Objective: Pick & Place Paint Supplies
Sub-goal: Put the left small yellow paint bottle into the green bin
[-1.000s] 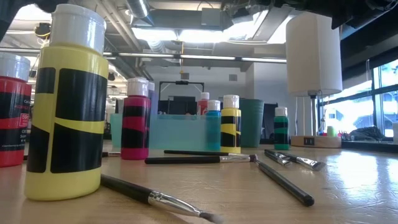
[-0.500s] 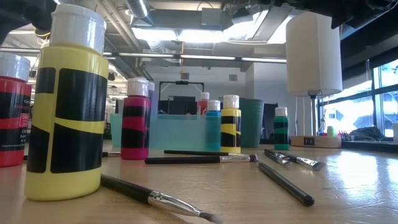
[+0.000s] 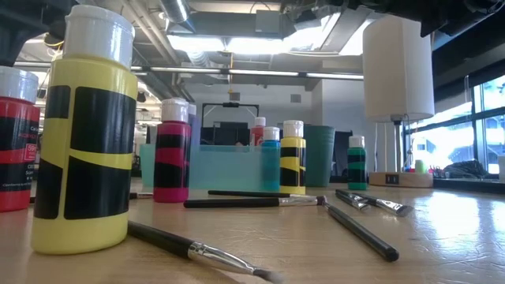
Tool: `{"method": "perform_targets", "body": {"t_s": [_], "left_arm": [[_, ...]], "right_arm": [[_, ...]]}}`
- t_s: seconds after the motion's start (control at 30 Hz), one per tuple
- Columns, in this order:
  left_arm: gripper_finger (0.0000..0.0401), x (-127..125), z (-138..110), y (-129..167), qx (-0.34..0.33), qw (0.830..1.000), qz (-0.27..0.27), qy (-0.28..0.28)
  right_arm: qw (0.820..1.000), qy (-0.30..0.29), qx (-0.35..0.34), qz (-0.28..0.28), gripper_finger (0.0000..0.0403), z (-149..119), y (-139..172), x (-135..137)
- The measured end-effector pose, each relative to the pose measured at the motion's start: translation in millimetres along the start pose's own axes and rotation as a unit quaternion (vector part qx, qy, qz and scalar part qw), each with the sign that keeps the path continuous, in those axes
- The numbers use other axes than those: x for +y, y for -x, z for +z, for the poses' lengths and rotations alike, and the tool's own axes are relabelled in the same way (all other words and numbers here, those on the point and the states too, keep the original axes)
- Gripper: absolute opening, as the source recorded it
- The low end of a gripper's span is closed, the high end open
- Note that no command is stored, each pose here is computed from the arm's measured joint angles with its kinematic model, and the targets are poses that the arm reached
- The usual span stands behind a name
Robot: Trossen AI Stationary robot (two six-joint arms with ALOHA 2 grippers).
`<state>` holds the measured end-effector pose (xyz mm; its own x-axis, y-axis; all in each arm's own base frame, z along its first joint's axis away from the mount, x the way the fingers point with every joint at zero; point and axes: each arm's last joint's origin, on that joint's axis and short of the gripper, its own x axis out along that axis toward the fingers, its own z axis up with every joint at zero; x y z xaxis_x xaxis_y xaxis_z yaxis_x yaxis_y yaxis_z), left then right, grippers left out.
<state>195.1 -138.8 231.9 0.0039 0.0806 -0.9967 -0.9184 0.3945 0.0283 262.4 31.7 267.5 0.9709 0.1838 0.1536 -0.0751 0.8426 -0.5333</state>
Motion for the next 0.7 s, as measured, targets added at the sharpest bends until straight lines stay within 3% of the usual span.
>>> {"method": "perform_targets", "body": {"t_s": [0.7], "left_arm": [[0.0211,4,-6,-31,0.019,1.0,-0.012,0.007]], "right_arm": [[1.0,0.002,0.0,-0.001,0.0257,0,0,0]]}}
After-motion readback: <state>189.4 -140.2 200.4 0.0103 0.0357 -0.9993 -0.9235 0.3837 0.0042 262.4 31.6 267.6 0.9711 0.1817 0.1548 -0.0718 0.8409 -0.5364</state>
